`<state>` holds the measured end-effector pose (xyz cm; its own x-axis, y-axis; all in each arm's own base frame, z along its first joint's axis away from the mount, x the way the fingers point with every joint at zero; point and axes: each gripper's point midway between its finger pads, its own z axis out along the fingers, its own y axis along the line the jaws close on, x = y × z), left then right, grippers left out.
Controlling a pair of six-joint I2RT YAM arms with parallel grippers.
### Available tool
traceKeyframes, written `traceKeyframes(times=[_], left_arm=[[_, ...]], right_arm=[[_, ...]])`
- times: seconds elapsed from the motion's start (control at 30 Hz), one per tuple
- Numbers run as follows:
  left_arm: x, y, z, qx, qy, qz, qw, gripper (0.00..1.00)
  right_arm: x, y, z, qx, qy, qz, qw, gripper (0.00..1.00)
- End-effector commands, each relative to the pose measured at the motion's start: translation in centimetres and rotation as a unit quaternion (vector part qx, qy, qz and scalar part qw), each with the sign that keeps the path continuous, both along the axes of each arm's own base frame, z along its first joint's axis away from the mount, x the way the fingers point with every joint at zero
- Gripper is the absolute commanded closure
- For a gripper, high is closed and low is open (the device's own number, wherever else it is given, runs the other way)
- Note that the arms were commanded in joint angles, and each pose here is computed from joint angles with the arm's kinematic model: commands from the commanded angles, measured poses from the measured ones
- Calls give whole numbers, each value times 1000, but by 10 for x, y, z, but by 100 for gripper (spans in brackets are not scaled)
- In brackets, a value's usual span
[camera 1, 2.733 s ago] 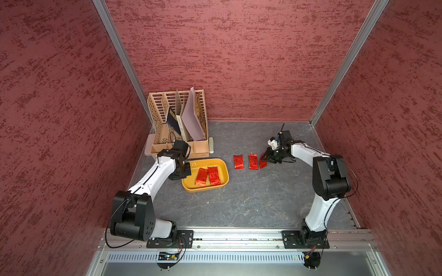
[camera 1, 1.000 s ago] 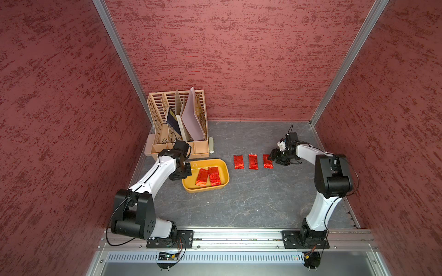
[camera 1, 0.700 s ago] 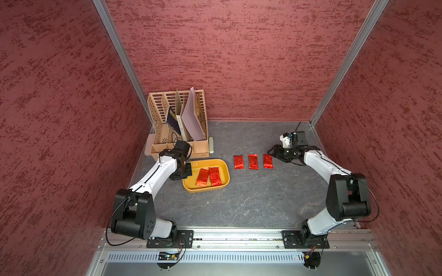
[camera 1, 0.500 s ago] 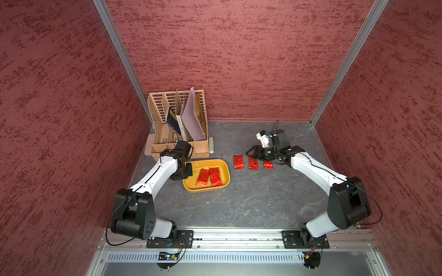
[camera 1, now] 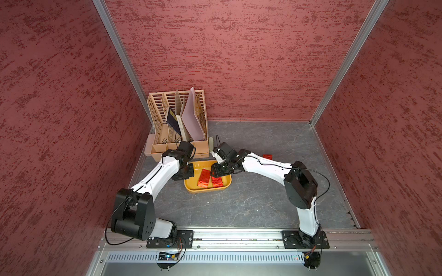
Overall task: Take the tea bags out of the storage box
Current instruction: Pick up the tea bag from the storage box.
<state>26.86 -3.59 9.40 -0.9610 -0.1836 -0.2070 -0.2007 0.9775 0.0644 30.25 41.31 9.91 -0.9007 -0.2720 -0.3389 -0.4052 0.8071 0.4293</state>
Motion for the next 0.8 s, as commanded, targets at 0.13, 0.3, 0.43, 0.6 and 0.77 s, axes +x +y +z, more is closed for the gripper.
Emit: traceKeyframes(times=[0.13, 0.3, 0.43, 0.6, 0.77], left_arm=[[1, 5, 2, 15, -4, 5, 1000, 100], [1, 6, 1, 15, -2, 6, 1000, 100], [1, 5, 1, 15, -2, 6, 1000, 100], [1, 5, 1, 13, -1, 5, 1000, 100], [1, 4, 0, 12, 0, 4, 1000, 100]], right_arm=[[16, -29, -27, -114, -20, -63, 991, 52], [21, -22, -38, -116, -13, -66, 991, 51], [21, -14, -46, -110, -4, -62, 992, 49], [18, 0, -49, -82, 16, -52, 995, 50], [17, 11, -35, -36, 11, -44, 998, 56]])
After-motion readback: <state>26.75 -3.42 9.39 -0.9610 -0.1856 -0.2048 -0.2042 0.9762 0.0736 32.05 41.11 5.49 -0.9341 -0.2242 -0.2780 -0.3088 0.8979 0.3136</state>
